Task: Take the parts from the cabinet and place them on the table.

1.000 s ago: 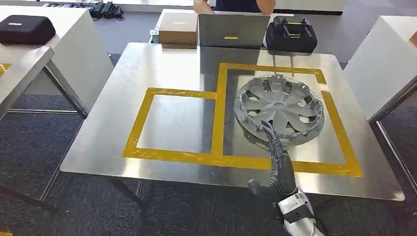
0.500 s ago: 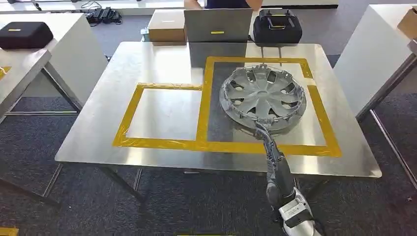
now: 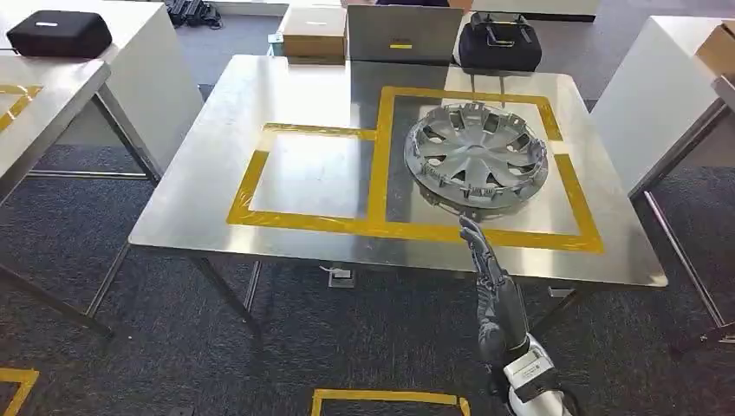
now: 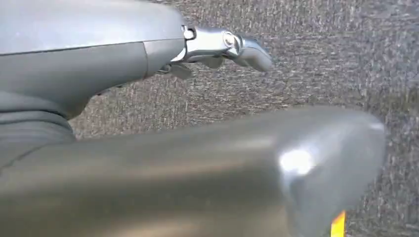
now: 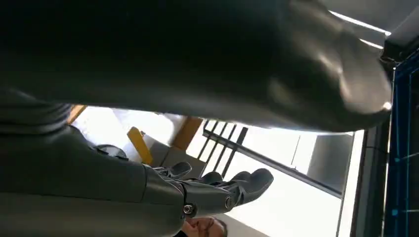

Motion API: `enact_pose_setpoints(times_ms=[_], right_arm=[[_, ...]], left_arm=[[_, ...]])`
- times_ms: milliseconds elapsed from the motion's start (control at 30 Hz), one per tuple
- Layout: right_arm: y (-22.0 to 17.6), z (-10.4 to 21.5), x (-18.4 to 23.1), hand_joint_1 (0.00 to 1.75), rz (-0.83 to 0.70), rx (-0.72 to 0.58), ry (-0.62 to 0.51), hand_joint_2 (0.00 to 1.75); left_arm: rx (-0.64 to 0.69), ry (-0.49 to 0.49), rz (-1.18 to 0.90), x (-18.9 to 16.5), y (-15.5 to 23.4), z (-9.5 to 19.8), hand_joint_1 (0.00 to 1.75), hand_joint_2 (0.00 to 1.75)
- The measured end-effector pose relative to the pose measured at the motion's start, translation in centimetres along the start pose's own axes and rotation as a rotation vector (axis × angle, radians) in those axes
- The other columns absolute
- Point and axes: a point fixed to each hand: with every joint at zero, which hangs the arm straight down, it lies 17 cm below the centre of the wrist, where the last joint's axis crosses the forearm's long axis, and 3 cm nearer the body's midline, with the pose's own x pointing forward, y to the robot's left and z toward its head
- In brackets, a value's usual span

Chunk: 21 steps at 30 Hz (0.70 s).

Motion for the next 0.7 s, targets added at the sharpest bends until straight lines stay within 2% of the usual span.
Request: enact_pose_setpoints(times_ms=[700], right_arm=[[-0.6,1.0,-1.1,0.0,0.011,-0.006,0.041,0.0]], left_arm=[[0.008,-0.001,0.034,-0.1,0.0,0.1,0.0,0.0]])
